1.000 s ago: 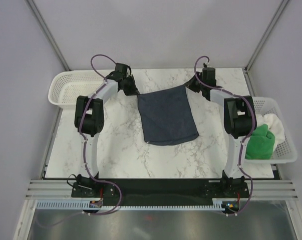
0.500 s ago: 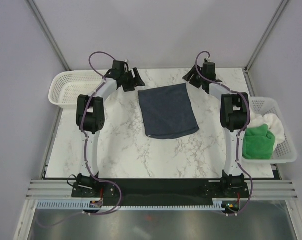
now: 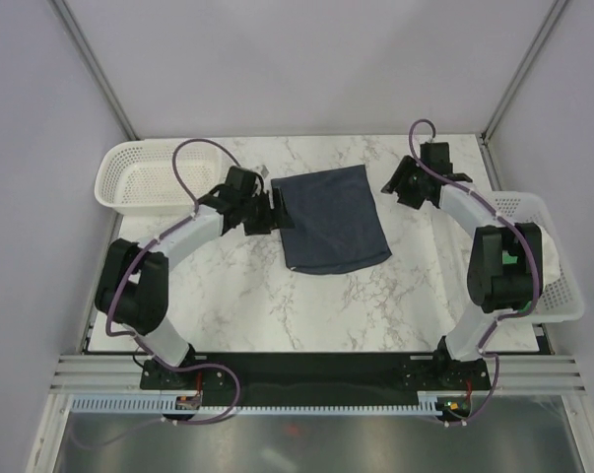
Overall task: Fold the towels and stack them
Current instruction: Fold the towel
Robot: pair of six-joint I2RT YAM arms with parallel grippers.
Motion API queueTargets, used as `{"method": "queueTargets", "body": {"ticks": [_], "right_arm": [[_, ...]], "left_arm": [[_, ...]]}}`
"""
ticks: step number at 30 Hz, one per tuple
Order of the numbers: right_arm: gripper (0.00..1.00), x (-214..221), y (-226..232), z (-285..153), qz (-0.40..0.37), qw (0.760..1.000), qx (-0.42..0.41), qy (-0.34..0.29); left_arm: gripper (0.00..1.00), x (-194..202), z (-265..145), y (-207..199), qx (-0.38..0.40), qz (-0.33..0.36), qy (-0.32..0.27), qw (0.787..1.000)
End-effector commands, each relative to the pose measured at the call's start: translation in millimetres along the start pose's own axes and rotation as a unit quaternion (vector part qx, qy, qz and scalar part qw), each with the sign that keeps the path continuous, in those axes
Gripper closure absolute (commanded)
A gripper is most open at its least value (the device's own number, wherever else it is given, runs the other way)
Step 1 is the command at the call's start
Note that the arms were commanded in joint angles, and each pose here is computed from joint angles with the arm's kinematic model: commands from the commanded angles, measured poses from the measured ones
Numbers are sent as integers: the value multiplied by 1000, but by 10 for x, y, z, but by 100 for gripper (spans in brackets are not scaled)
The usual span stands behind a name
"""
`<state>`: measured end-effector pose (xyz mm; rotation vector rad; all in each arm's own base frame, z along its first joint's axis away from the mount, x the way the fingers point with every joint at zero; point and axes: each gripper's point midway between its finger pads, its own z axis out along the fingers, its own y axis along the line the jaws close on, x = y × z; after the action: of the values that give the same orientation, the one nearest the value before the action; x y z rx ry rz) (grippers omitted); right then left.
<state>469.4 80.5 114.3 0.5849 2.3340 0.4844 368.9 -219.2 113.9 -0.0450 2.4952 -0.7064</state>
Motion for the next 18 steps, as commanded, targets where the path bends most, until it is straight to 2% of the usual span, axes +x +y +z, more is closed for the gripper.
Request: {"method": "queueTargets", "body": {"ticks": [1,5,8,13,18], "right_arm": [[37,523,-303,-182,11,998,40,49],[38,955,-554,-249,14,996,50,72],[38,1108,-517,-286,21,997,15,76],[38,1110,-474,-390,24,999,-7,48],[38,1109,-491,-398,15,999,-6,44]], "left_arm": [[21,417,61,54,-6,-26,11,1000],[21,681,148,-106,31,-7,8,999],[21,830,231,-97,32,13,9,999],[20,1023,349,-42,42,3,4,999],[22,1076,436,-317,110,0,8,994]]}}
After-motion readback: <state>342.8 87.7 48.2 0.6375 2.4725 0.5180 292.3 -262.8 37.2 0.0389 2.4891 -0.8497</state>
